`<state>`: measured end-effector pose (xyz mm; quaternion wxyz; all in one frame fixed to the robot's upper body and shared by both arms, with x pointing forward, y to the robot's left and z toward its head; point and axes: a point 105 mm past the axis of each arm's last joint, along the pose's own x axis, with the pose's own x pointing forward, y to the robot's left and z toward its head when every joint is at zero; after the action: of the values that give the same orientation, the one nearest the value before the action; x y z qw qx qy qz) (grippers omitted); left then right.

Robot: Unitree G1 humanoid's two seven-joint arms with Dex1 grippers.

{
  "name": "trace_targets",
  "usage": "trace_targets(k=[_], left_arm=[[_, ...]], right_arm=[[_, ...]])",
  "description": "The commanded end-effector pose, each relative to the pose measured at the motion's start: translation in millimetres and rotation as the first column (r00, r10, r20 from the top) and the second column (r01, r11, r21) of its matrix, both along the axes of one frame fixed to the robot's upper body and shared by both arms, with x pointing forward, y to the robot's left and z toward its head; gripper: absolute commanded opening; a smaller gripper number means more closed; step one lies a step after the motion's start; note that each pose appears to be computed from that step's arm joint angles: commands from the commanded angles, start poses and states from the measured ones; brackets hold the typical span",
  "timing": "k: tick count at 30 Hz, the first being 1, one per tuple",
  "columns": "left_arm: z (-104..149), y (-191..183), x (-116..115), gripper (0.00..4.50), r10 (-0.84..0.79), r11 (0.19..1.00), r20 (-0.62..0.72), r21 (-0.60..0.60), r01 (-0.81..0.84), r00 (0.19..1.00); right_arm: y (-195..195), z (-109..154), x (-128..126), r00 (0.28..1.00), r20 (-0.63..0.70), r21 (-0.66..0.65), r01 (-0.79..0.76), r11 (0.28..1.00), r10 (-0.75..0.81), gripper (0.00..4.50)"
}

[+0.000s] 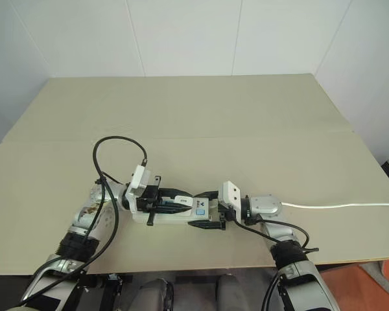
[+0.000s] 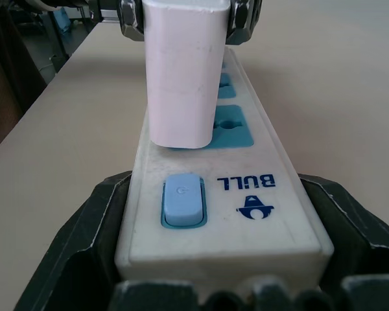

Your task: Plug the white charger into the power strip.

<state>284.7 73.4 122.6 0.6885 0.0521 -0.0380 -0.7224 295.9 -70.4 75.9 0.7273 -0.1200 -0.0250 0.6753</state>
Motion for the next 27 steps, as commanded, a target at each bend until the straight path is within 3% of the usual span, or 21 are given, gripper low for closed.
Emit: trace_targets(k=[1, 10, 16, 27], left_arm=[[-14, 18, 2, 1.02, 0.044, 0.997, -0.032, 0.072, -0.041, 0.999], [-25, 34, -1, 1.02, 0.061, 0.988, -0.019, 0.147, -0.057, 0.998], [-41, 47, -5, 1.02, 0.038, 0.961, -0.007, 0.275, -0.035, 0.999], [-55, 38, -6, 1.02, 0.034, 0.92, -0.009, 0.392, -0.028, 0.999]], right_arm=[[0, -4, -3, 1.0, -0.019, -0.006, -0.009, 1.0, 0.009, 3.4], [-2, -4, -2, 1.0, -0.021, -0.01, -0.004, 1.0, 0.004, 3.4], [-2, -4, -2, 1.0, -0.02, -0.013, -0.004, 1.0, 0.004, 3.4], [-2, -3, -1, 1.0, -0.019, -0.01, 0.003, 1.0, -0.003, 3.4]])
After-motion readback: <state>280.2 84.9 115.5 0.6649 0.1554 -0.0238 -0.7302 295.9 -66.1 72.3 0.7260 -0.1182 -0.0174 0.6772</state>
